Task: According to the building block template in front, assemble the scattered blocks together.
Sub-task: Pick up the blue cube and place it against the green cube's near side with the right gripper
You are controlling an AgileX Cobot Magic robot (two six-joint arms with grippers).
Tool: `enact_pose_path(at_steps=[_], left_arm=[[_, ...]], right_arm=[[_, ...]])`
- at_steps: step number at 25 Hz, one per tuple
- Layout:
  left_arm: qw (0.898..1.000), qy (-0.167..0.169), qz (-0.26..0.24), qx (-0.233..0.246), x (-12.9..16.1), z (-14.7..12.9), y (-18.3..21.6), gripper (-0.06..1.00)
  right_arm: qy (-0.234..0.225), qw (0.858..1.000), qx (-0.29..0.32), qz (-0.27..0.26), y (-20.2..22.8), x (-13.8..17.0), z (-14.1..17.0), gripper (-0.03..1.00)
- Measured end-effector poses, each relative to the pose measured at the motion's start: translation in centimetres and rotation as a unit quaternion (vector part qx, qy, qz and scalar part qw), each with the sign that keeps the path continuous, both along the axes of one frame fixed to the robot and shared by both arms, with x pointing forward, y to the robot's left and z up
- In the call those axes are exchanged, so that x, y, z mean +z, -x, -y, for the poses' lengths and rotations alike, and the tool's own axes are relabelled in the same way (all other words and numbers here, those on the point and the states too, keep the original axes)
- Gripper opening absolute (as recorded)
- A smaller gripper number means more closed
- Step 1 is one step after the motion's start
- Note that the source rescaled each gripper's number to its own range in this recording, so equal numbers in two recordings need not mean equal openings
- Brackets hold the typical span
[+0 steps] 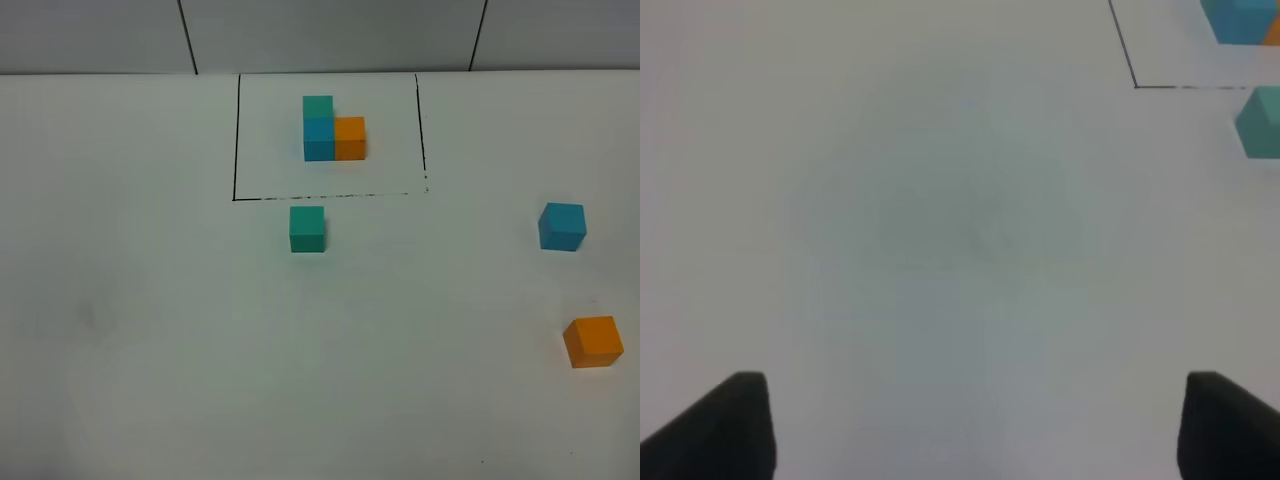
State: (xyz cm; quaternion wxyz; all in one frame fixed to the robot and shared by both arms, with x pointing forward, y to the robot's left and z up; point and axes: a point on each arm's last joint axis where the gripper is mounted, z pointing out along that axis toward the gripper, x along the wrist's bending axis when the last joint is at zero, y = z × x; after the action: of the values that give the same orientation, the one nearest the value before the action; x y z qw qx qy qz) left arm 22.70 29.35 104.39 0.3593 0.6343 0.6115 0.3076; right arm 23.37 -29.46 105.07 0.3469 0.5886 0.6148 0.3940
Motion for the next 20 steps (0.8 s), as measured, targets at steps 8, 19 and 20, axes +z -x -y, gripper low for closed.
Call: enact_pose_path(at_steps=[8, 19, 20], left_arm=[[1.000, 0.000, 0.000, 0.000, 0.00, 0.01, 0.00, 0.67], [1.000, 0.000, 0.000, 0.000, 0.00, 0.01, 0.00, 0.67], [1.000, 0.000, 0.000, 0.000, 0.00, 0.01, 0.00, 0.67]], right_arm=[[0.000, 1.000, 0.000, 0.000, 0.00, 0.00, 0.00, 0.75], [-0.006, 1.000, 0.004, 0.000, 0.01, 0.01, -0.12, 0.75], [-0.006, 1.000, 0.005, 0.000, 0.01, 0.01, -0.12, 0.75]])
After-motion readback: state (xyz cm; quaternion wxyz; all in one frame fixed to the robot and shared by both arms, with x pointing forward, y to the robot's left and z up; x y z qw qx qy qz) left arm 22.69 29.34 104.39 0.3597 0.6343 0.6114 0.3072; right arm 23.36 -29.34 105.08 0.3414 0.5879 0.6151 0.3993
